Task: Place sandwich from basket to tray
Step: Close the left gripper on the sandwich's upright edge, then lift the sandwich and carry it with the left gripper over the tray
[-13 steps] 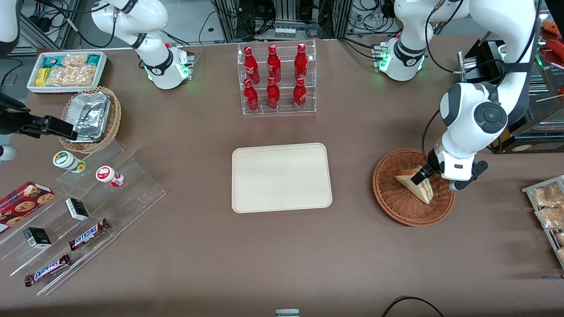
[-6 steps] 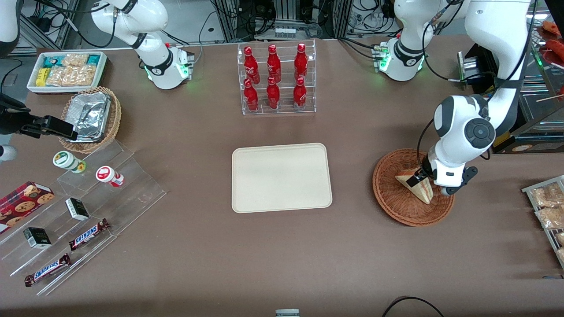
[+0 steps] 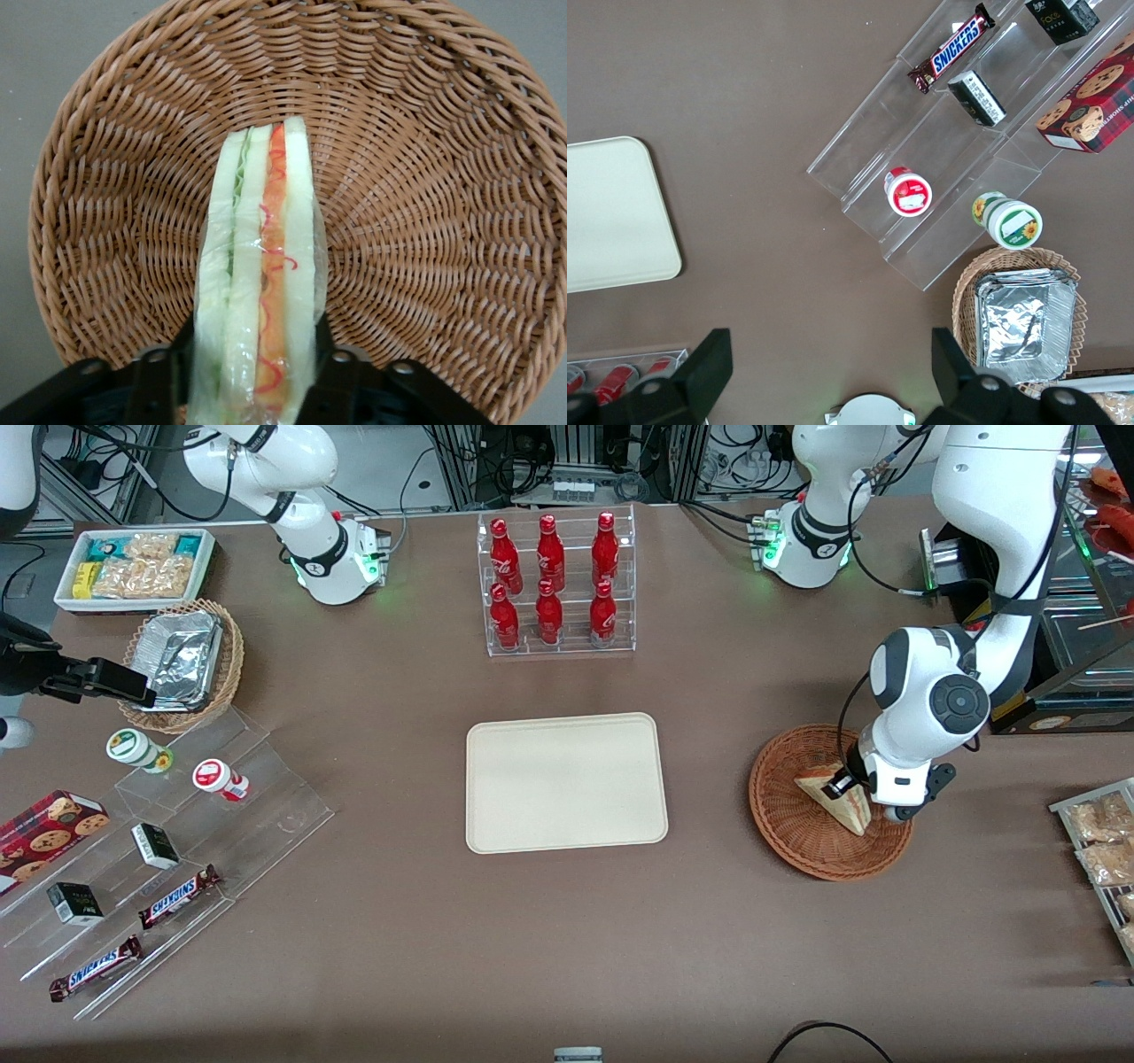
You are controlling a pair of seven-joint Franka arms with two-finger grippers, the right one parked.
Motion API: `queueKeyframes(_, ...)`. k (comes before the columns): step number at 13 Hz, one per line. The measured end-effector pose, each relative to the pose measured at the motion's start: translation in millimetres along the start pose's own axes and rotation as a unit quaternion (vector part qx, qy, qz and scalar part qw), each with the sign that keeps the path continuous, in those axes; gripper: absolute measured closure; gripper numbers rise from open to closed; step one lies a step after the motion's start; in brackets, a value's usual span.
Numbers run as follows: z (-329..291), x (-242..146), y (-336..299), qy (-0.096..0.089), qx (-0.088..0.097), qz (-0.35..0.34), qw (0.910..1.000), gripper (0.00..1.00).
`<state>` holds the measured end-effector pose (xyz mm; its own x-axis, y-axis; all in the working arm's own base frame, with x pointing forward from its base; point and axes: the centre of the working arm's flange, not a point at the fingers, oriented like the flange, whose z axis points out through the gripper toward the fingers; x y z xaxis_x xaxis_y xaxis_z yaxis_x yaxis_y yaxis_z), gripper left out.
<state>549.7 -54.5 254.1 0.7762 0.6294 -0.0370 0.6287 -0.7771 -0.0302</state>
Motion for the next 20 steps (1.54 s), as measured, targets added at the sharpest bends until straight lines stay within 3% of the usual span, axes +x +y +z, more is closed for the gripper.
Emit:
queueKeyframes(2, -1.6, 0.5, 0.4, -0.001, 0.001, 0.000, 1.0000, 0.67)
queueKeyframes(5, -27.7, 5.5, 13.1, -0.018, 0.019, 0.010, 0.9996, 0.74)
queueKeyframes(7, -62.1, -1.4, 40.0, -0.032, 0.033, 0.053, 0.9975, 0.84)
queueKeyframes(9, -96.8, -22.9, 74.8, -0.038, 0.042, 0.105, 0.9928, 0.85)
queueKeyframes(13, -114.0, -84.0, 131.6, -0.038, 0.047, 0.212, 0.9753, 0.85)
queueKeyframes(17, -82.5, -150.3, 203.8, -0.045, 0.050, 0.314, 0.9472, 0.85)
queueKeyframes(20, -48.2, -194.2, 252.9, -0.048, 0.055, 0.330, 0.9410, 0.85)
